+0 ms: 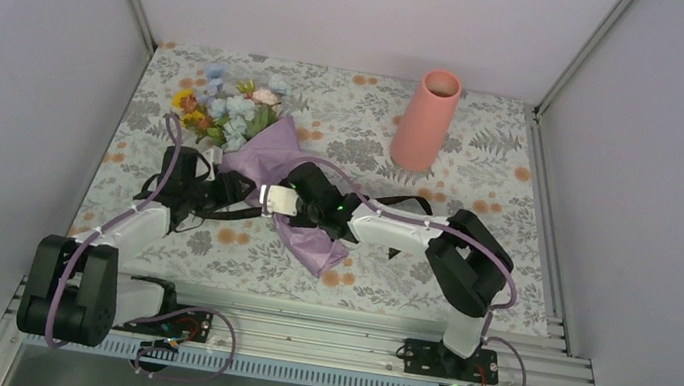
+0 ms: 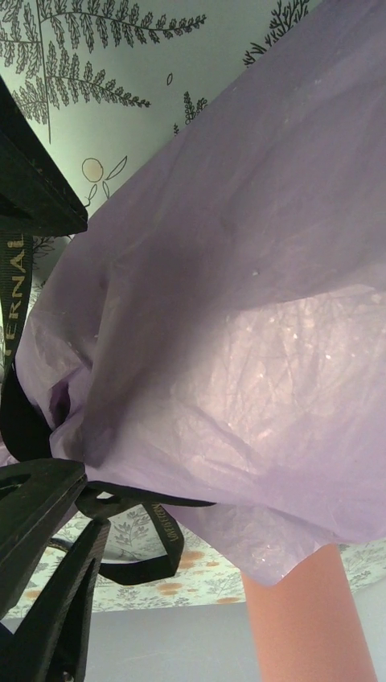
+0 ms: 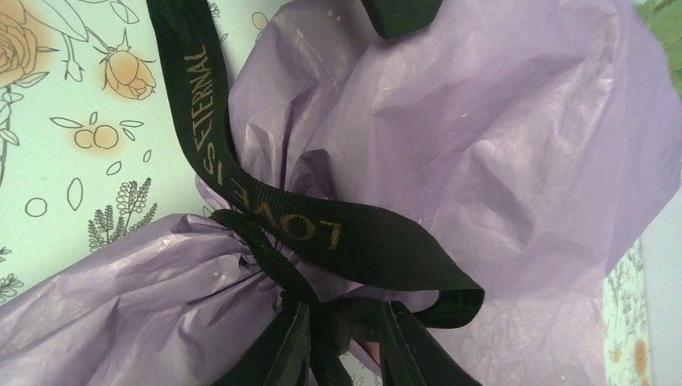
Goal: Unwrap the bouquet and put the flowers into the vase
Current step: Untie the ribbon from the wrapping paper.
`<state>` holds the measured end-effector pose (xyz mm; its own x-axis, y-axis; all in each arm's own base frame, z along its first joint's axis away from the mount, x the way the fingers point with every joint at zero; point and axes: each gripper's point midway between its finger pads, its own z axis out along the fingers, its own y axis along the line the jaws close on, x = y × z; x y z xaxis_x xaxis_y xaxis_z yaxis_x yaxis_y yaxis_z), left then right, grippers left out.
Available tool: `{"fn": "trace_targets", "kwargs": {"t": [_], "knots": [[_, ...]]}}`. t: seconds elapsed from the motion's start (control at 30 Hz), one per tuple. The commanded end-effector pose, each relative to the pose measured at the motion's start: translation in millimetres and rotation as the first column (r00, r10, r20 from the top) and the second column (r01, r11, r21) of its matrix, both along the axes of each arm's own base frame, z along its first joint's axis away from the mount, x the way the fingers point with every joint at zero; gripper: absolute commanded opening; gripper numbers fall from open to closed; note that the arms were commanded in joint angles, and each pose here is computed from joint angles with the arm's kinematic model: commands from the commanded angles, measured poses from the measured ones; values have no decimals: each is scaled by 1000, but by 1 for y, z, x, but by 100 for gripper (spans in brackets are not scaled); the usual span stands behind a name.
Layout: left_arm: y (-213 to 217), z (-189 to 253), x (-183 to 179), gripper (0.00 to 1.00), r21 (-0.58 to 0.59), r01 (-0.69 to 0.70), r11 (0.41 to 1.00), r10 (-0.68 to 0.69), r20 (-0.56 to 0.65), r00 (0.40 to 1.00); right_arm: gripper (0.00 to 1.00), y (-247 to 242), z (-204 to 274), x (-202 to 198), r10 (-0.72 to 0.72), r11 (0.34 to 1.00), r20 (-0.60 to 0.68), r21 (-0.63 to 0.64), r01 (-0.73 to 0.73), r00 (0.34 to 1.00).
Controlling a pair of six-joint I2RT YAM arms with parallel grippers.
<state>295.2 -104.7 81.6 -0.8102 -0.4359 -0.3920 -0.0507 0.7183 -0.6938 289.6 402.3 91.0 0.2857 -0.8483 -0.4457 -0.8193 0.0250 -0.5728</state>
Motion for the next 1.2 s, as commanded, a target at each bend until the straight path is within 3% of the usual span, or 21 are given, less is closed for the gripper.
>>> {"fn": "trace_targets", "kwargs": {"t": [0.0, 0.07, 0.13, 0.3, 0.73, 0.83, 1.17], "knots": [[-2, 0, 4, 69, 0, 13, 1000, -13, 19, 1000, 18, 6, 0, 4, 2, 1000, 14, -4, -2, 1000], [-3, 0, 5, 69, -8, 16, 1000, -16, 21, 1000, 8, 5, 8, 3, -2, 1000, 20, 9, 2, 1000], [-3, -3, 6, 69, -1, 18, 1000, -18, 12, 1000, 4, 5, 22, -1, 1, 999, 19, 35, -1, 1000], [1, -9, 7, 69, 22, 1, 1000, -2, 0, 1000, 4, 7, 49, -20, 35, 992, -8, 125, -33, 999], [4, -24, 12, 69, 42, -17, 999, 18, -38, 999, 6, 10, 55, -39, 53, 973, -91, 231, -31, 994], [1, -24, 12, 69, 36, -11, 999, 12, -40, 999, 6, 11, 79, -48, 78, 956, -99, 289, -46, 992], [-10, -23, 12, 69, 35, 5, 999, -4, -41, 999, 8, -6, 90, -72, 93, 946, -198, 322, -25, 976]]}}
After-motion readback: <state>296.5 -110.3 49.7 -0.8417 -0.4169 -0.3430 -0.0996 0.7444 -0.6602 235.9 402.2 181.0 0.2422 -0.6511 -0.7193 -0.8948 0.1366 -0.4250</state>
